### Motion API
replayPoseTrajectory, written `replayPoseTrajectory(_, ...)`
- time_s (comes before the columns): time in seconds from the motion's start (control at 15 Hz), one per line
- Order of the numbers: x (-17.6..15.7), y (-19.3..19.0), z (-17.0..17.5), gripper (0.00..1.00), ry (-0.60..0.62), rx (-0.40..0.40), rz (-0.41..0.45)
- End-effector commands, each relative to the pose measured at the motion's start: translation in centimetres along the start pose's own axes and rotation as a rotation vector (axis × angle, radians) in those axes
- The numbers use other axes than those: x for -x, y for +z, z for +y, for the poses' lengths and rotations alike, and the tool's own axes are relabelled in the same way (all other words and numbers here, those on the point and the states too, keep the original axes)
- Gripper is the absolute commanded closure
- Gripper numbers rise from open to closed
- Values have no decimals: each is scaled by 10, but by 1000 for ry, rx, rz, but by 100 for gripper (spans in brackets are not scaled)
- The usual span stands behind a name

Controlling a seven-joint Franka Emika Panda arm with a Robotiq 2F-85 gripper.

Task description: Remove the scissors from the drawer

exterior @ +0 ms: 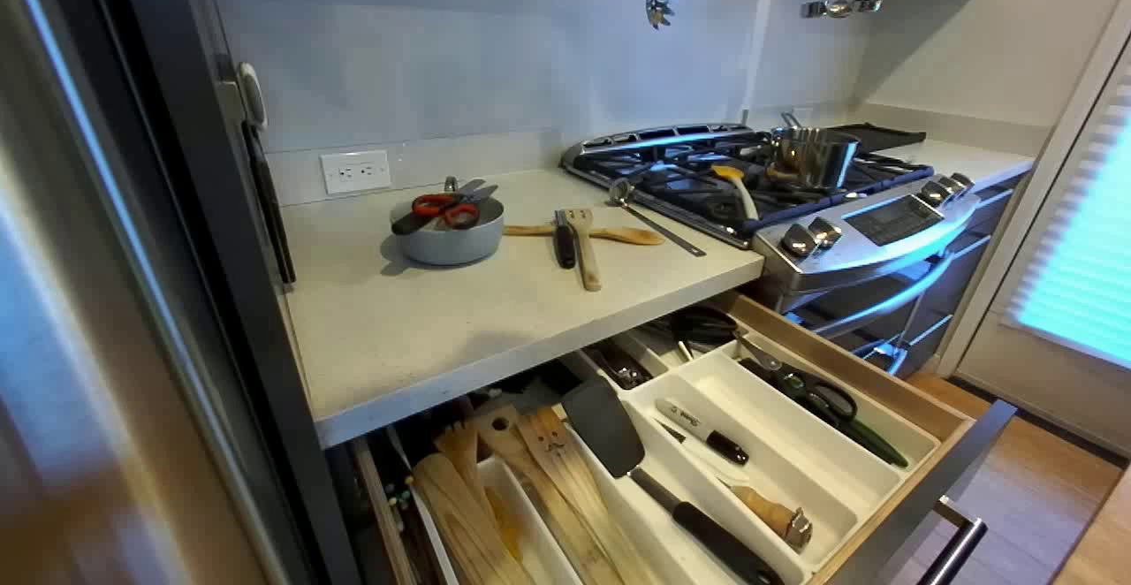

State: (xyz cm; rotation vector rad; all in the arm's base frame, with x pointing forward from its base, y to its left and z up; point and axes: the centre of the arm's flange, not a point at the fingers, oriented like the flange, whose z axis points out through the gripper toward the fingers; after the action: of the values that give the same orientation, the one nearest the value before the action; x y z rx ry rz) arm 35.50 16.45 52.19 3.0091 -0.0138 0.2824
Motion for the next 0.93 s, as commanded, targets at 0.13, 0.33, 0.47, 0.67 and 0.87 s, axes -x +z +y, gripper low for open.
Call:
replayPoseTrajectory(0.13, 0, 0, 0, 0, 0, 0, 0)
replayPoseTrajectory(0.33, -17, 44, 0, 0, 11, 66, -37)
replayPoseTrajectory(0.47, -24, 86, 13, 0, 47, 170, -84)
replayPoseTrajectory(0.67, -32, 156, 40, 0, 77, 300, -183)
replayPoseTrajectory(0.87, -33, 234, 60, 0, 96, 345, -371)
